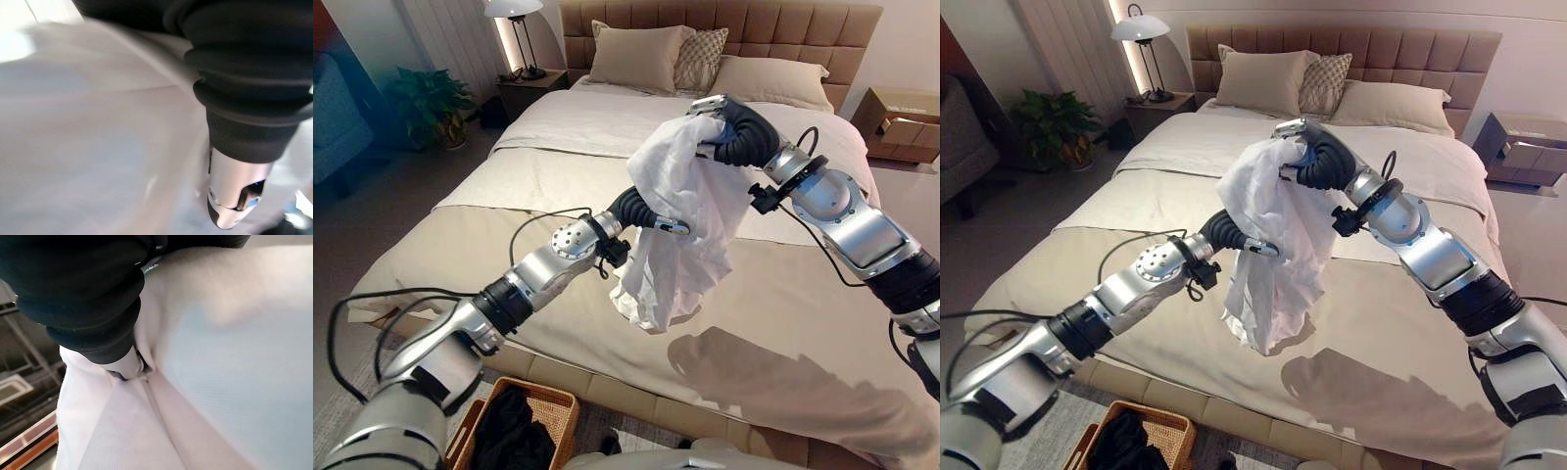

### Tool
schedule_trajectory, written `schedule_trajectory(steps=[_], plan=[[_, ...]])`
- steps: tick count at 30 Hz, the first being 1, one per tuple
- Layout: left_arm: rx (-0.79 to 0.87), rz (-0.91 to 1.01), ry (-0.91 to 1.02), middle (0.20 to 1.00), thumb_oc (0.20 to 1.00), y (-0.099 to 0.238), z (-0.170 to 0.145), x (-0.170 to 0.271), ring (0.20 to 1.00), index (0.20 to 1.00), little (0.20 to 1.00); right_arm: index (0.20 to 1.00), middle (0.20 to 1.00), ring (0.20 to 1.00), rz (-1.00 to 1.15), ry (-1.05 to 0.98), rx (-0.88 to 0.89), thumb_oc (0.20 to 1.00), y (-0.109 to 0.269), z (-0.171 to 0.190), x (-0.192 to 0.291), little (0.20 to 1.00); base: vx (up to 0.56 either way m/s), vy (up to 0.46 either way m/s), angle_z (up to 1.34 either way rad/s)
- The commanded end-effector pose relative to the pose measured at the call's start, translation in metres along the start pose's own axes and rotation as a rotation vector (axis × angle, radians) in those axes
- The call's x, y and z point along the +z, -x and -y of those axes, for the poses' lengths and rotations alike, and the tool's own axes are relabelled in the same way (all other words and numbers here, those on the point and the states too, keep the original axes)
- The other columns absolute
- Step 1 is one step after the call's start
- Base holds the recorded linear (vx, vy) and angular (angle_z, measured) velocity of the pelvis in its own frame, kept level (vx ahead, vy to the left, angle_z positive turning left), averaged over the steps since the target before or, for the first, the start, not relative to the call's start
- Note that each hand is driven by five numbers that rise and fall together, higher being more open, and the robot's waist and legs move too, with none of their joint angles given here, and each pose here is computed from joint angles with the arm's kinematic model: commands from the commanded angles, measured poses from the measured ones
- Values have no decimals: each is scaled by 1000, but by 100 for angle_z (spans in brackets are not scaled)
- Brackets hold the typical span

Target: Pick up clothes into the bucket

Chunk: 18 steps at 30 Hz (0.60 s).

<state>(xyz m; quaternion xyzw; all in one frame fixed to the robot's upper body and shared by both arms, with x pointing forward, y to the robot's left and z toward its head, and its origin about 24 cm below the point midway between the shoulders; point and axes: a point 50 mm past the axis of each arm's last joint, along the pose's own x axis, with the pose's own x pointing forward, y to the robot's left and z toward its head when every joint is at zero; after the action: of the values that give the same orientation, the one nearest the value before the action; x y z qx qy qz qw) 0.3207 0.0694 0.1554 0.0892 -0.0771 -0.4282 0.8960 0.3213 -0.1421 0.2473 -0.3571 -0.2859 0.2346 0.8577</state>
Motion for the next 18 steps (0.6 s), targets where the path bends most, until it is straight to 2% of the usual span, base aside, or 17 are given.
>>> schedule_trajectory(steps=[1, 5, 9, 16, 17, 18], plan=[[-52, 66, 10, 1000, 1000, -12, -5, 24, 1000, 1000, 1000, 200, 200, 200, 150, -20, -26, 200, -2, 10, 27, 200, 5, 13, 11], [-103, 39, -6, 1000, 1000, -10, -3, 27, 1000, 1000, 1000, 200, 200, 200, 167, -50, -3, 200, -2, 5, 30, 200, 7, 6, 8], [-170, 22, 61, 1000, 1000, -10, 5, 27, 1000, 1000, 1000, 200, 200, 200, 191, -80, 27, 200, -5, 0, 35, 200, 2, 2, 1], [-157, 16, 173, 1000, 1000, -6, 6, 17, 1000, 1000, 1000, 200, 200, 200, 194, -89, 42, 200, -7, -5, 34, 200, 0, 0, 0], [-140, 22, 212, 561, 561, -5, 6, 14, 561, 561, 561, 200, 200, 200, 193, -94, 44, 200, -7, -7, 34, 200, 0, 0, 0], [-140, 22, 213, 511, 511, -5, 6, 14, 511, 511, 511, 200, 200, 200, 193, -94, 44, 200, -7, -7, 34, 200, 0, 0, 0]])
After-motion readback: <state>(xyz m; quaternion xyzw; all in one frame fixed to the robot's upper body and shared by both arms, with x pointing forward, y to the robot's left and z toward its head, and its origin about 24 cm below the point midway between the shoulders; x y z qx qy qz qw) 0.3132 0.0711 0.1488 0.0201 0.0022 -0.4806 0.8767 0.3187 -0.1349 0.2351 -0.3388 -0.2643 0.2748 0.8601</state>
